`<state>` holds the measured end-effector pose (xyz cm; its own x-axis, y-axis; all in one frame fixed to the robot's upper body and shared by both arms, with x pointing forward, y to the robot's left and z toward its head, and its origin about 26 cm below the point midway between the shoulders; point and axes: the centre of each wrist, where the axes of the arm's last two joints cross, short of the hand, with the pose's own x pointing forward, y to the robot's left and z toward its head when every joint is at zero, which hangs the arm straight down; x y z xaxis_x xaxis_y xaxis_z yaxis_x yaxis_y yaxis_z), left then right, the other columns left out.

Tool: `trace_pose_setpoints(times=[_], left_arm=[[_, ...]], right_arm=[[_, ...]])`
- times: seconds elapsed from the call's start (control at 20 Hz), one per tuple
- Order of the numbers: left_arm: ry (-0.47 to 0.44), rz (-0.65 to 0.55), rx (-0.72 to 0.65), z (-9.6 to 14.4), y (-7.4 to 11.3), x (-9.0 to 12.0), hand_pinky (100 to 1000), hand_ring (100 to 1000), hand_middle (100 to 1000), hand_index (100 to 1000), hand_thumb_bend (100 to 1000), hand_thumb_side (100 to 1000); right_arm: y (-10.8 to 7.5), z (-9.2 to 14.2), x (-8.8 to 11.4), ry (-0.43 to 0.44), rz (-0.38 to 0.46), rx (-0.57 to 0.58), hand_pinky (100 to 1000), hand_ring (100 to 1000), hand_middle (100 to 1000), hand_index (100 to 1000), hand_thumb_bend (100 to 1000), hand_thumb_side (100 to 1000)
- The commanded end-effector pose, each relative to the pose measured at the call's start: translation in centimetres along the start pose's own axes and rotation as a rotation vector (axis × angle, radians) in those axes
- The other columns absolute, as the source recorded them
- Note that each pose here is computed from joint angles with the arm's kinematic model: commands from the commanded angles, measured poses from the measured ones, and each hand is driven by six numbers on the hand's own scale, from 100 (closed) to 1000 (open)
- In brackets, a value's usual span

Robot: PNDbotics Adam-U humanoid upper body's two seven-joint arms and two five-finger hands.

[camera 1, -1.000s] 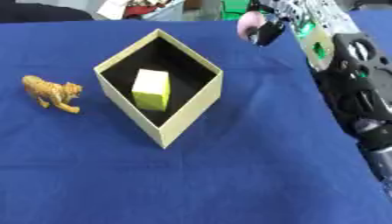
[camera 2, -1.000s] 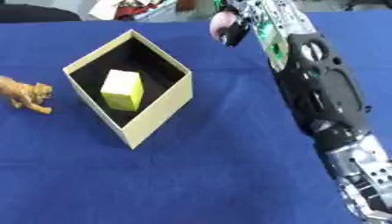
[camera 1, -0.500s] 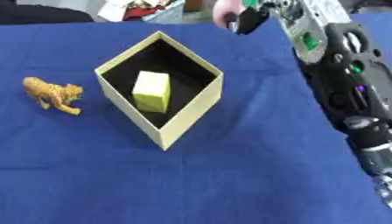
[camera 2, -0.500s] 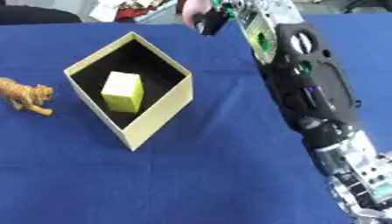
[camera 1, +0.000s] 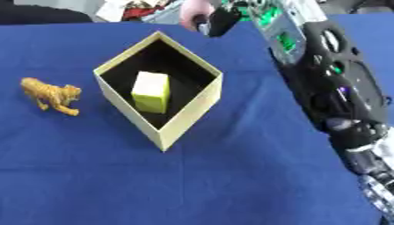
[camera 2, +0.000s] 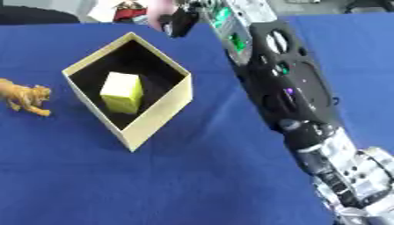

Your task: Pick up objects on the table and place them in the box.

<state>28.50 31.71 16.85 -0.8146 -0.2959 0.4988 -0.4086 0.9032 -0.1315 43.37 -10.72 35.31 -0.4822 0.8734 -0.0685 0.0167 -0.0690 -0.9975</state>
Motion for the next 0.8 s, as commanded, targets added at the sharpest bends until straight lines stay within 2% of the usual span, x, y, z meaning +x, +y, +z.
trace_pose_setpoints(times=[0.05, 0.65, 0.75, 0.8], left_arm=[[-0.027, 0.011, -0.006, -0.6, -0.1, 0.6, 730, 712, 667, 753, 223, 884], [-0.025, 0.011, -0.007, -0.5, -0.1, 0.5, 731, 713, 668, 753, 222, 884], [-0.025, 0.012, -0.008, -0.6, -0.1, 0.5, 731, 713, 668, 753, 221, 883], [-0.026, 0.012, -0.008, -0.6, -0.1, 0.6, 731, 713, 668, 753, 221, 883]], right_arm=[[-1.0, -0.1, 0.6, -0.030, 0.003, 0.000, 880, 925, 737, 796, 100, 100], [1.1, -1.6, 0.4, -0.058, -0.040, 0.110, 881, 930, 733, 801, 100, 100], [1.2, -1.6, 0.3, -0.061, -0.042, 0.115, 885, 937, 750, 822, 100, 100], [1.2, -1.6, 0.3, -0.062, -0.041, 0.115, 893, 947, 775, 849, 100, 133]])
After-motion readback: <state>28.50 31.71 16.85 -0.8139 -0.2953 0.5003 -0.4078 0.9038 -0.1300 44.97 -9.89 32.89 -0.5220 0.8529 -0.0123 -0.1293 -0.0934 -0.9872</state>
